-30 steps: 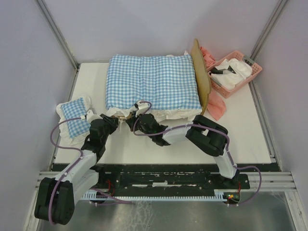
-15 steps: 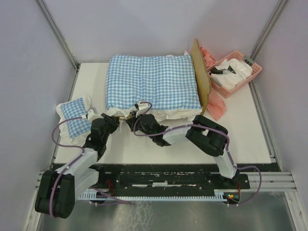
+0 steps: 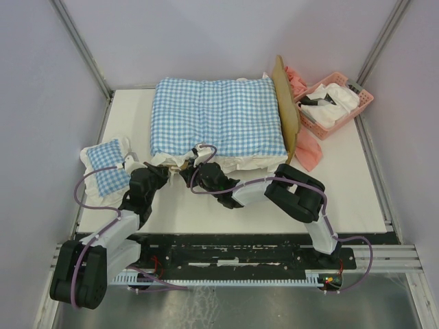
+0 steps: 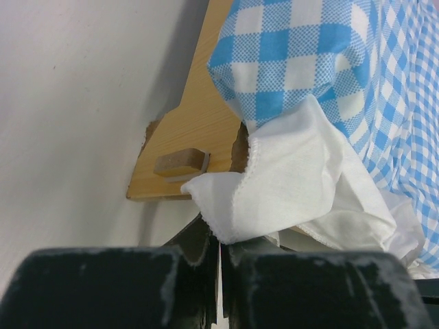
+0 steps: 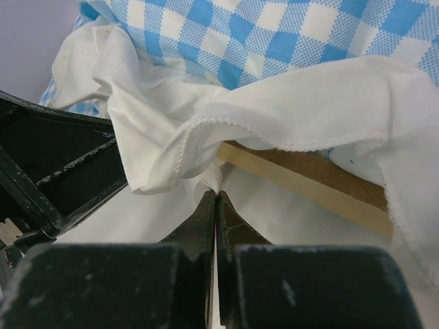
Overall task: Set up the pet bed
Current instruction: Tie the ropes to the bed frame.
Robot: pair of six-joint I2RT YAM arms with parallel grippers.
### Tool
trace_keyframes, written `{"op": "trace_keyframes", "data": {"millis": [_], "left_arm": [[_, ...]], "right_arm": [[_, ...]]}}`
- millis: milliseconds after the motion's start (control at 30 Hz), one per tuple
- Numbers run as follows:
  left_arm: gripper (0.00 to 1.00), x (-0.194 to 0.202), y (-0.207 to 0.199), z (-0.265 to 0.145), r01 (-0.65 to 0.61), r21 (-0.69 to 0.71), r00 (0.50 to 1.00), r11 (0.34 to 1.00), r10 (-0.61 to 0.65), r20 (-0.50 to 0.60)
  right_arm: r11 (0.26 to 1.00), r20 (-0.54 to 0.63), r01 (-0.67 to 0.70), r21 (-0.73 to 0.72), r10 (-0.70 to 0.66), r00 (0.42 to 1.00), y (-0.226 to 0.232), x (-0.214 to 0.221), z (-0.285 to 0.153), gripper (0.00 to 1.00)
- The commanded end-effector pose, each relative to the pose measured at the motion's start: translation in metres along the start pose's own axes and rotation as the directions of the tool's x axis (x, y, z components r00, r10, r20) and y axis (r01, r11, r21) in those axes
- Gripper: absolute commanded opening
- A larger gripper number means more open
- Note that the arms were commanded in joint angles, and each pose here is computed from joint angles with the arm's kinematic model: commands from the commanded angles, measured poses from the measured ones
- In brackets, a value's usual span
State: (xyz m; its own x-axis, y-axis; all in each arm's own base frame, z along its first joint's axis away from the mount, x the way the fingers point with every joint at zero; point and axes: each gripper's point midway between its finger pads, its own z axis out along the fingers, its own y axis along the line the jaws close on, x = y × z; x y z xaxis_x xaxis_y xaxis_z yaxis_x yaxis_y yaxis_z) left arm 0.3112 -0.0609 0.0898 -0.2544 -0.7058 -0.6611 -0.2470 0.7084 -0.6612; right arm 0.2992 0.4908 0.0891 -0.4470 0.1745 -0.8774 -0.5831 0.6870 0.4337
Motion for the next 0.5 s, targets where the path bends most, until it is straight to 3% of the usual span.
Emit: {"op": "trace_keyframes", "data": {"millis": [0,467], "left_arm": [[0.03,-0.019,-0.014,0.001,0.025,0.046,0.997,0.999,-0.029,0.078],[0.03,-0.013,-0.010,-0.010,0.056,0.035,0.998,0.998,-0.058,0.040]], "right_arm": [[0.999,0.080,0.001,-0.037,0.002,0.997,0.015,-0.031,-0.001,0.02],[0.992,-0.017,0.126,-0.030,-0.126,0.992,0.015,-0.020,0.026,0.02]]}}
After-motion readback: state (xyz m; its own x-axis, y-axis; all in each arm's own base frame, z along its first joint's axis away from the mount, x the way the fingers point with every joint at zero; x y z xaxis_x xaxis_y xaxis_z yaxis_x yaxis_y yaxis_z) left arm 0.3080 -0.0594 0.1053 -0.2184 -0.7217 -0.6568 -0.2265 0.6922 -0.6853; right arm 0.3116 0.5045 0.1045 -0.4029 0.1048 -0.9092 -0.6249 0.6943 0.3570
